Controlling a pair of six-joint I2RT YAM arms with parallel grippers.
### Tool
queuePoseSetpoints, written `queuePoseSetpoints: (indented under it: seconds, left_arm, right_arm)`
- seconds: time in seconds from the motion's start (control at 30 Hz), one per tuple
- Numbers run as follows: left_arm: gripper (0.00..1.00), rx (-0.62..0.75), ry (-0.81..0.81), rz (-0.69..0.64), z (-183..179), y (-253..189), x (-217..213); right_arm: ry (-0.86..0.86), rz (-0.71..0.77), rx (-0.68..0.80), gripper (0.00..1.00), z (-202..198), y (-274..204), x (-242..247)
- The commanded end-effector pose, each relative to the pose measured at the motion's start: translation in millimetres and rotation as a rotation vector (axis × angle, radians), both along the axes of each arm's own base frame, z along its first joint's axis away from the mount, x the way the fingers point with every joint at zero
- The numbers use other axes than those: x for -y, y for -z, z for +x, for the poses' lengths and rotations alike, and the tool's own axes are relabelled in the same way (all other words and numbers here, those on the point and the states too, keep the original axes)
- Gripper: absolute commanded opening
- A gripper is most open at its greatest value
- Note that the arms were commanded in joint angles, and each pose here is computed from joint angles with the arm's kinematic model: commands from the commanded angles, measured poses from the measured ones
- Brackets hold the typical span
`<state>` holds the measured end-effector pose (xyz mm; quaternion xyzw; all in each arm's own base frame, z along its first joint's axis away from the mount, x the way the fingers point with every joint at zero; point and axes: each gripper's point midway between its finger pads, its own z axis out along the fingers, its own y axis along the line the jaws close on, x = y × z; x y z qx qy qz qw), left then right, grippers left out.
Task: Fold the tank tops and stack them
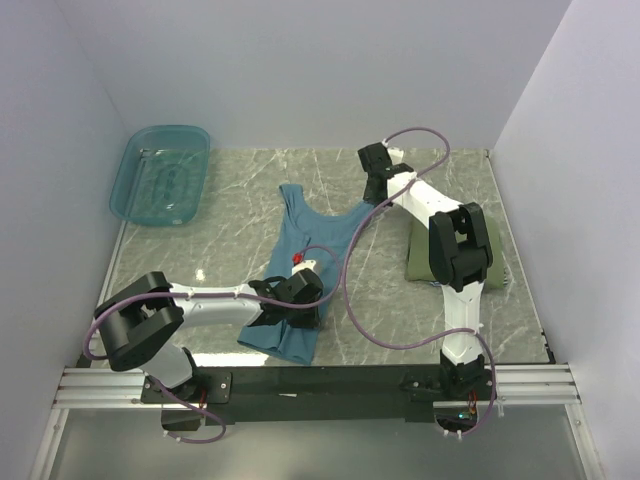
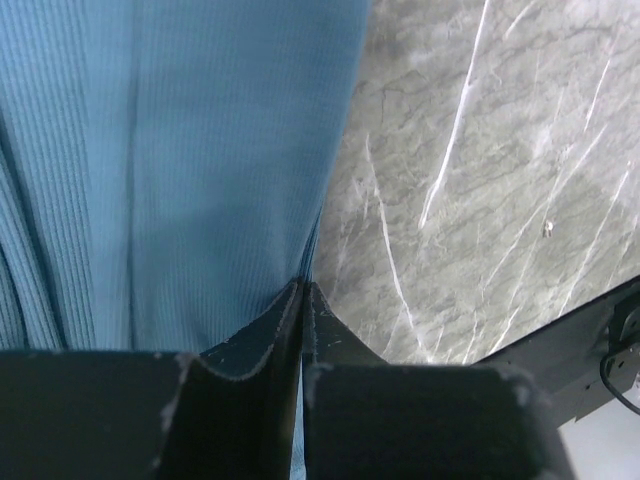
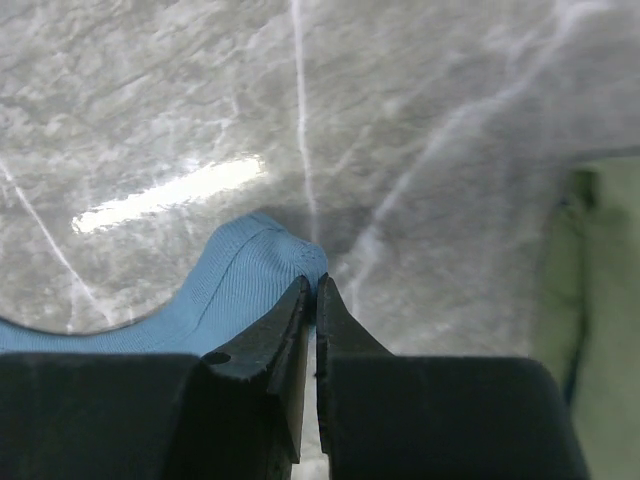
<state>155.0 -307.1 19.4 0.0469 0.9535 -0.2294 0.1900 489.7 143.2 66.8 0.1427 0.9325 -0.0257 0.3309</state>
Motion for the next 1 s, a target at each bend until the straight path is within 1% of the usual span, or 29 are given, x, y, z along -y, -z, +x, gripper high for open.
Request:
queuePoseSetpoints:
  seconds: [0.0,0.2,0.23,0.27,0.33,0.37,0.57,0.6,0.63,0.67,0.73,0.8,0.83,0.9,0.93,0.97]
  left_arm:
    - [0.09,-0.057,0.061,0.063,-22,16,-18]
    - [0.09,-0.057,0.080,0.060,-28,15,-17]
    - [0.09,-0.057,0.080,0.060,-28,15,-17]
    - [0.09,-0.055,0.079,0.059,-28,15,-18]
    - [0.09,-0.054,0.080,0.060,-28,14,-18]
    - [0.09,-0.053,0.081,0.062,-28,15,-18]
    - [0.09,-0.054,0.078,0.055,-28,12,-18]
    - [0.09,-0.054,0.081,0.053,-29,12,-18]
    - [0.09,-0.055,0.078,0.048,-29,11,-17]
    - [0.09,-0.057,0.078,0.048,-29,11,-17]
    - [0.09,-0.058,0.078,0.046,-29,11,-17]
    - [0.09,-0.058,0.074,0.047,-29,11,-17]
    - [0.09,-0.058,0.077,0.047,-30,10,-17]
    - [0.10,-0.050,0.077,0.039,-29,7,-16]
    - [0.11,-0.046,0.075,0.041,-28,6,-16]
    - [0.13,-0.034,0.076,0.029,-26,0,-14]
  right_arm:
    - [0.029,-0.143,0.001,0.04,-4,-27,15]
    - [0.039,-0.261,-0.006,0.05,-2,-30,5]
    - [0.044,-0.257,0.017,0.04,6,-39,1]
    - [0.039,-0.284,-0.026,0.04,4,-27,2]
    - [0.037,-0.293,-0.011,0.05,13,-33,-4]
    - [0.027,-0.303,-0.035,0.05,13,-22,-5]
    - [0.012,-0.328,-0.063,0.10,23,-5,-11]
    - [0.013,-0.325,-0.064,0.14,24,-4,-11]
    - [0.024,-0.321,-0.056,0.17,24,-5,-12]
    - [0.027,-0.298,-0.029,0.22,28,-7,-17]
    - [0.011,-0.255,-0.014,0.27,23,-11,-21]
    - [0.029,-0.217,0.031,0.34,25,-19,-23]
    - [0.037,-0.195,0.046,0.36,20,-28,-23]
    - [0.030,-0.116,0.095,0.41,22,-39,-33]
    - [0.025,-0.091,0.108,0.44,12,-49,-31]
    - [0.018,-0.043,0.160,0.47,16,-60,-36]
